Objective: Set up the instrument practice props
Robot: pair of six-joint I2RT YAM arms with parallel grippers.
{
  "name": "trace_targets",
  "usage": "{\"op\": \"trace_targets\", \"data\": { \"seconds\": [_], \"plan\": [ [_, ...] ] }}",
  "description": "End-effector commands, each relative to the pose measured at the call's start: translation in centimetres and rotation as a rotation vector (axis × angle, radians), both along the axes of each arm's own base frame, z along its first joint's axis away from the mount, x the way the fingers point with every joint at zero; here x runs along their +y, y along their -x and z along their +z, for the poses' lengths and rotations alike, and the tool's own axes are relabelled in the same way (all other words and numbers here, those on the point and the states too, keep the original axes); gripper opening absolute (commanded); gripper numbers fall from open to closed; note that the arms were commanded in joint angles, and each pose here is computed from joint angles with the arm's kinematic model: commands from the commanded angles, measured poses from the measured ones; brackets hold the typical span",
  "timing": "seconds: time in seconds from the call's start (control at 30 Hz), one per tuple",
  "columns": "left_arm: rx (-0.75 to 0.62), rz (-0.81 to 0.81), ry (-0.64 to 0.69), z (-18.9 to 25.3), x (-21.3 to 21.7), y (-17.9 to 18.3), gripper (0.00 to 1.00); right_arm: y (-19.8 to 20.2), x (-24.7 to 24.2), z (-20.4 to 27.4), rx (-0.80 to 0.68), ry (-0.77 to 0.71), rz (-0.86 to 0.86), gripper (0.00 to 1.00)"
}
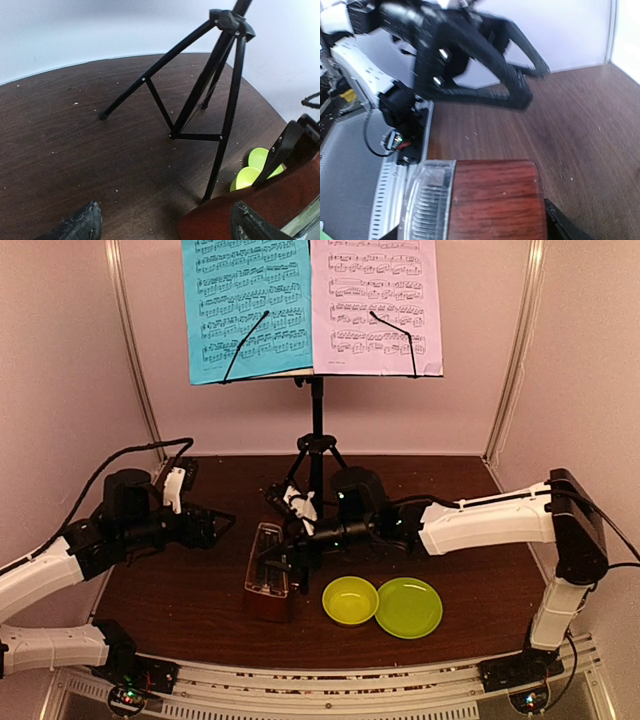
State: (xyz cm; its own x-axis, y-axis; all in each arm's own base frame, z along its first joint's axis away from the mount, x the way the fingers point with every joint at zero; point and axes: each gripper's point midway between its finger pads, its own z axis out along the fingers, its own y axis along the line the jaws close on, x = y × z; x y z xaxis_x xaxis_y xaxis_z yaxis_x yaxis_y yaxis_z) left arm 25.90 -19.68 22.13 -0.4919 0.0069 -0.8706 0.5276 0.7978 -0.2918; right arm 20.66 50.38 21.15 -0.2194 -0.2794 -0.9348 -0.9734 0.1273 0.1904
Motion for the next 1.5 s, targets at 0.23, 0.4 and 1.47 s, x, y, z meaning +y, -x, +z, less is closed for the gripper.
{"op": "trace_targets", "data": {
  "seconds": [0.23,0.4,1.47],
  "plan": [
    [-0.168,-0.419,0.117,3.9,-4.5,4.8,0.78,4.8,-6.3,12.8,-0.096,-0.343,0.236,0.08],
    [-0.248,-0.586,0.151,4.8,-6.1,7.8,0.72,6.3,-9.2,13.9,-0.100,-0.351,0.290,0.06],
    [-0.389,-1.023,0.036,4.3,-15.0,15.6,0.93,12.2,-13.5,19.8,-0.277,-0.361,0.365,0.00]
  ]
}}
